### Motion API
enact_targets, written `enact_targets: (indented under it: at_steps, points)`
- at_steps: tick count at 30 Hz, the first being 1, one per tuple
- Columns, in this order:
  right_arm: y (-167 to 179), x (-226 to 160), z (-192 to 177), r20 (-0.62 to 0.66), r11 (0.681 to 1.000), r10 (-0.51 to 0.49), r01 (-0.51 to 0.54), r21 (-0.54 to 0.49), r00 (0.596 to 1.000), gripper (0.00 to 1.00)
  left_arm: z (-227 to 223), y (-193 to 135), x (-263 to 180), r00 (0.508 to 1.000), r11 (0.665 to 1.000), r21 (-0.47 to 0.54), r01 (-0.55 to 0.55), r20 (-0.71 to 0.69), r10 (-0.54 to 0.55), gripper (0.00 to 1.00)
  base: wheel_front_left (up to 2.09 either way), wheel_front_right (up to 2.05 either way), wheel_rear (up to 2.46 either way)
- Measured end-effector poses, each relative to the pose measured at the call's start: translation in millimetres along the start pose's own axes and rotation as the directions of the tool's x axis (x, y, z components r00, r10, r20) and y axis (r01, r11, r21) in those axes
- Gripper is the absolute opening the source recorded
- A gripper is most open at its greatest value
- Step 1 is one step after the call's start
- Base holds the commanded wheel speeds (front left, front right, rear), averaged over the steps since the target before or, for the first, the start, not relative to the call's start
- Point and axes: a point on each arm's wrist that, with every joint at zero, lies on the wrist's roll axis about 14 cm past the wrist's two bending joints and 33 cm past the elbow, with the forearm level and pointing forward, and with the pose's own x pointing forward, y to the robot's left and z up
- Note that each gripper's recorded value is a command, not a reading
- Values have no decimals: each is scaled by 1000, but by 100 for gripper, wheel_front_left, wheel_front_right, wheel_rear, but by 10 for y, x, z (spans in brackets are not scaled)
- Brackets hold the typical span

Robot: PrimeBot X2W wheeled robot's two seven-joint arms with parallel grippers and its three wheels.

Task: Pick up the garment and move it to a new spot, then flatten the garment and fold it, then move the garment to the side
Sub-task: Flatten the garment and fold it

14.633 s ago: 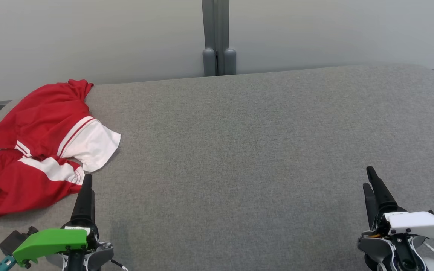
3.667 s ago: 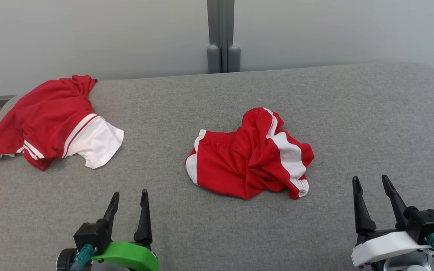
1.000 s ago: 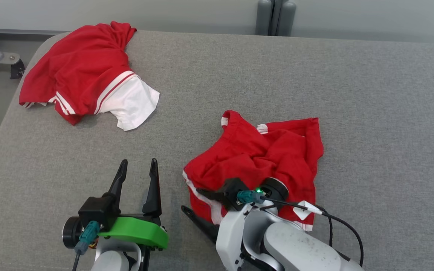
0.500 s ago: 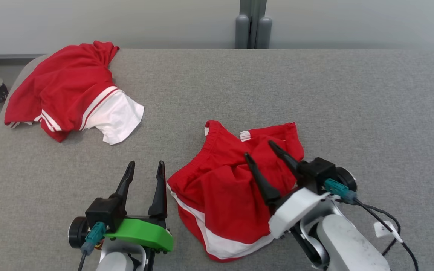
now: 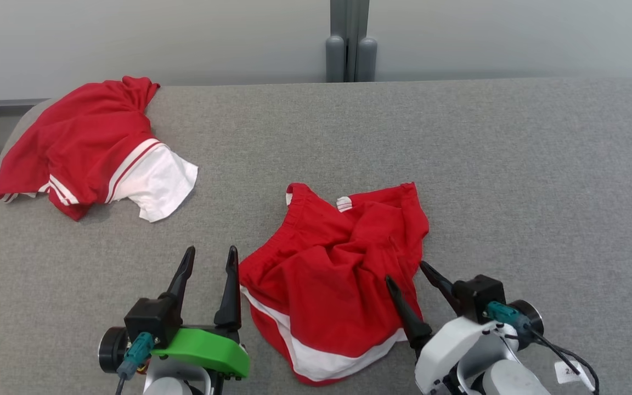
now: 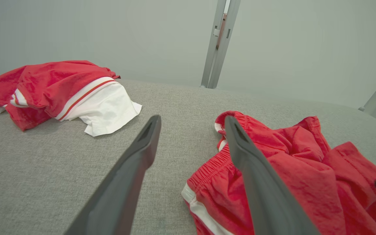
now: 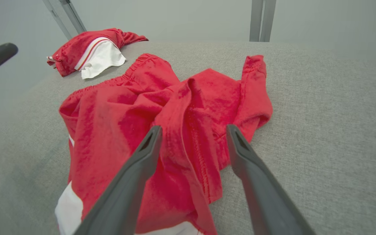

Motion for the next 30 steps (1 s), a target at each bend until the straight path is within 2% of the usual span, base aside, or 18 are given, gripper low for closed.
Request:
enact_targets:
  at_steps: [2,3,4,5,6,12,20,22,27,28,30]
  points:
    - [-8,84,-13,-16,1000,8,-9,-15,1000,100,-10,16,-7,1000,1000,0,-5,-3,5,100,0,0,0]
    - [-22,124,-20,-25,1000,9,-9,-15,1000,63,-12,20,-10,1000,1000,0,-6,-4,6,100,0,0,0]
    - [-37,173,-43,-42,1000,11,-12,-21,999,45,-15,28,-13,1000,1000,0,-8,-5,8,100,0,0,0]
    - [-59,220,-58,-53,1000,10,-12,-26,999,11,-15,41,-16,1000,1000,1,-12,-5,12,100,0,0,0]
    - [-93,267,-70,-65,1000,5,-7,-28,998,0,-13,55,-16,1000,1000,1,-16,-4,16,100,0,0,0]
    - [-384,553,130,-34,997,-45,43,-60,998,0,-12,167,-21,999,999,2,-51,-4,51,100,0,0,0]
    - [-1314,629,512,27,962,-229,231,-149,973,0,-12,239,9,997,997,0,-75,-4,75,100,0,0,0]
    - [-1338,657,508,22,961,-229,229,-155,973,0,-5,247,27,997,997,0,-77,-2,77,100,0,0,0]
    - [-1038,751,455,26,979,-143,145,-141,989,0,-35,269,32,996,996,-2,-84,-10,84,100,0,0,0]
    - [-980,740,430,24,982,-127,129,-137,992,8,-35,270,32,996,996,-2,-84,-11,84,100,0,0,0]
    - [-825,712,404,30,989,-88,91,-117,996,36,-30,271,31,996,996,-2,-85,-9,85,100,0,0,0]
